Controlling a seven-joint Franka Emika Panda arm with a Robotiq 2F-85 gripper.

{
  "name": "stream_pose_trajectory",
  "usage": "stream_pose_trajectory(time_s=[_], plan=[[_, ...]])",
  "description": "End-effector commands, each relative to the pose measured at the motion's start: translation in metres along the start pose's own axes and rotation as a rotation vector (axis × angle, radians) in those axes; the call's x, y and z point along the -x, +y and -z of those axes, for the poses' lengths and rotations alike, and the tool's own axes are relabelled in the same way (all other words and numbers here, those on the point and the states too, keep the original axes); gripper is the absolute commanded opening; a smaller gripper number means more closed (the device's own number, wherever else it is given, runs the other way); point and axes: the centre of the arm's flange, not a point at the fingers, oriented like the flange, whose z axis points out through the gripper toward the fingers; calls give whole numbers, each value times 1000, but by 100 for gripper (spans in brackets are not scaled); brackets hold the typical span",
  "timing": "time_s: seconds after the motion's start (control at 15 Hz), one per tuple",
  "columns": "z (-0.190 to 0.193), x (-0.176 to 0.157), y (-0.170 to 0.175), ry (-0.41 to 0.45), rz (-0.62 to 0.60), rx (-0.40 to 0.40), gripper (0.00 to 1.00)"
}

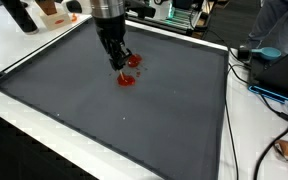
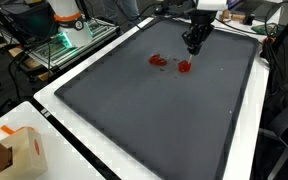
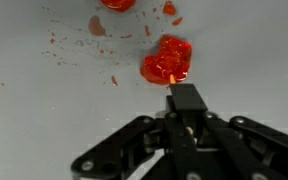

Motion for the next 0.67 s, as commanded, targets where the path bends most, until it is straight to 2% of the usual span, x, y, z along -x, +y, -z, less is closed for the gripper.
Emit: stream_pose_trajectory(time_s=[0.0, 0.6], plan=[[-12, -1, 1, 27, 25, 2, 3], [-33, -1, -1, 30, 38, 11, 3]])
